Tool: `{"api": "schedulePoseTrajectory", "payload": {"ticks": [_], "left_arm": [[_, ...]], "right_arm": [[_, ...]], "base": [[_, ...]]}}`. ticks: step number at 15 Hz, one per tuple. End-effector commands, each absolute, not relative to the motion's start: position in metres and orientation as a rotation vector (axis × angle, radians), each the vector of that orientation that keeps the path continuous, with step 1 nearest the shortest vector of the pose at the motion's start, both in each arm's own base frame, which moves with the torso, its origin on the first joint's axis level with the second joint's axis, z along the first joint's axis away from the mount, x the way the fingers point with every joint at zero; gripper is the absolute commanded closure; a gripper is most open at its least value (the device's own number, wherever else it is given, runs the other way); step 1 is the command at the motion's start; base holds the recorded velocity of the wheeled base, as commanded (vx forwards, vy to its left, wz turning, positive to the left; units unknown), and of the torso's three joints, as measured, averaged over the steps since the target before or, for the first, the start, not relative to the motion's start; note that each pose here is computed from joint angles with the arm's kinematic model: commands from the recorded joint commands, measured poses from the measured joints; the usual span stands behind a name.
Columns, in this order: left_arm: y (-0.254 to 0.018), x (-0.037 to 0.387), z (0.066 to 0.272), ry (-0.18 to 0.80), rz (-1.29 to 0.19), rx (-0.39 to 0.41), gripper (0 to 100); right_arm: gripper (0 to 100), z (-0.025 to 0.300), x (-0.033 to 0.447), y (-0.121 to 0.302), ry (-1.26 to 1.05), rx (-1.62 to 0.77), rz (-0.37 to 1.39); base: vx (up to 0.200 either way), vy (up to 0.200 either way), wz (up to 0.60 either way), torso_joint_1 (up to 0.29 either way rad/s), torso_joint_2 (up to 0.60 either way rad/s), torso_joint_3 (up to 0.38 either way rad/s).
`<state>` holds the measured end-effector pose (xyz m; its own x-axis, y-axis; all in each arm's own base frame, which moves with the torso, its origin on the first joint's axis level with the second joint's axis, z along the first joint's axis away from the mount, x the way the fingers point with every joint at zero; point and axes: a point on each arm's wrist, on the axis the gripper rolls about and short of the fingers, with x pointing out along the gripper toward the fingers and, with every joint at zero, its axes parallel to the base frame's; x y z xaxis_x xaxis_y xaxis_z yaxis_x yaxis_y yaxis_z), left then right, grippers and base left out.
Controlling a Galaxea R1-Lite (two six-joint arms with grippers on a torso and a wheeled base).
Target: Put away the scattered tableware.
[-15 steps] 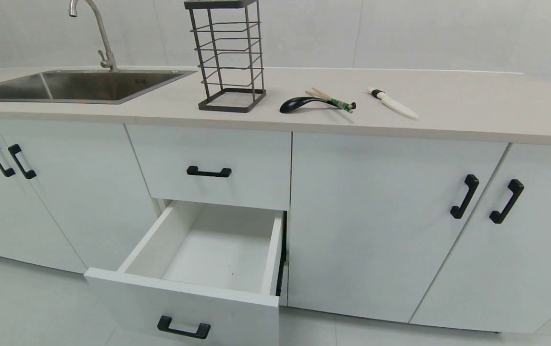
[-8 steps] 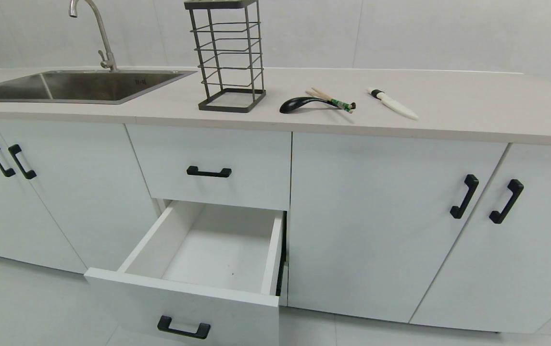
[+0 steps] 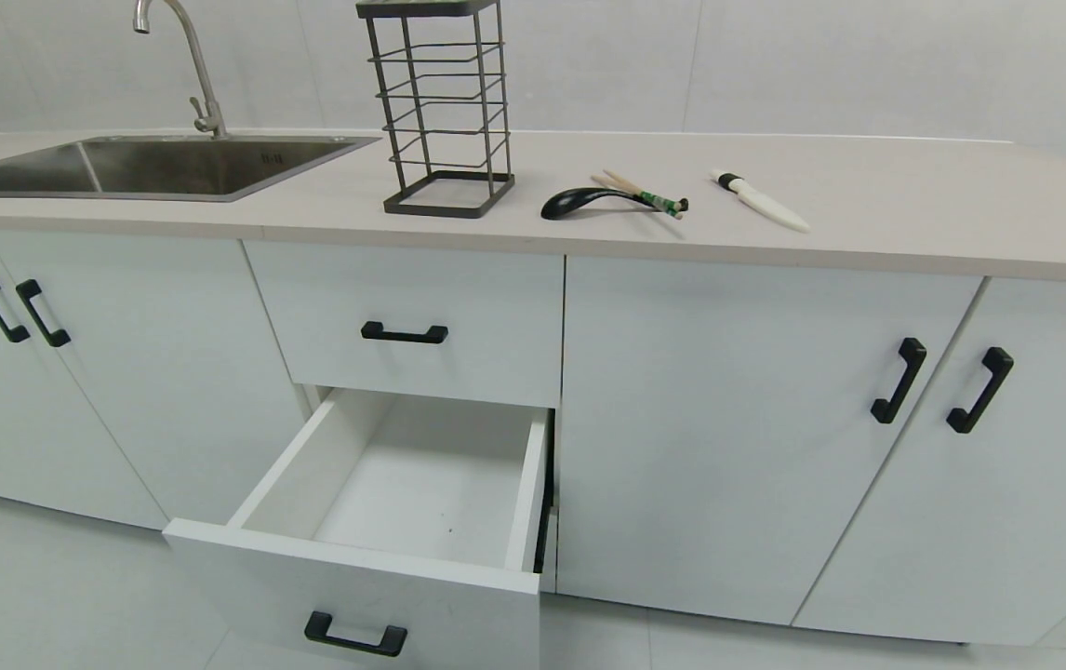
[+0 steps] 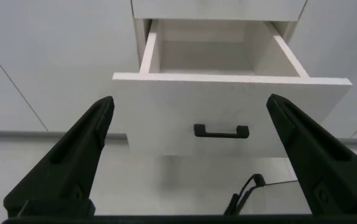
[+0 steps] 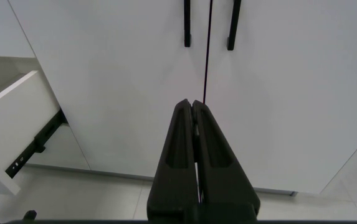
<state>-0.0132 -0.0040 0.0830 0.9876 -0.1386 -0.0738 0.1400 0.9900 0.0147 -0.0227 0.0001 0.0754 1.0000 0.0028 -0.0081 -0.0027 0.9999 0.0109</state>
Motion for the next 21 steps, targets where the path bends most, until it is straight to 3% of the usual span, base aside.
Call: {"api": "schedulePoseTrajectory", "payload": {"ticks": [1, 15, 18, 21], "left_arm": [[-0.0037, -0.0179, 0.0779, 0.048, -0.112, 0.103, 0], [-0.0024, -0.0229, 0.0760, -0.009, -0.112, 0.075, 0], [-0.0024, -0.0229, 0.0760, -0.009, -0.110, 0.075, 0], [-0.0024, -0.0228, 0.0758, -0.005, -0.110, 0.061, 0]], "right_arm": [[100, 0.0754, -0.0226, 0.0001, 0.009, 0.011, 0.003], [100, 0.0754, -0.0226, 0.0001, 0.009, 0.011, 0.003], [100, 0.0754, -0.0226, 0.0001, 0.009, 0.011, 0.003], [100, 0.0754, -0.0226, 0.0001, 0.009, 0.011, 0.003]], "base": [[0.000, 0.000, 0.00, 0.000, 0.00, 0.000], [0.000, 0.000, 0.00, 0.000, 0.00, 0.000], [0.200, 0.000, 0.00, 0.004, 0.00, 0.001], [0.000, 0.000, 0.00, 0.000, 0.00, 0.000]]}}
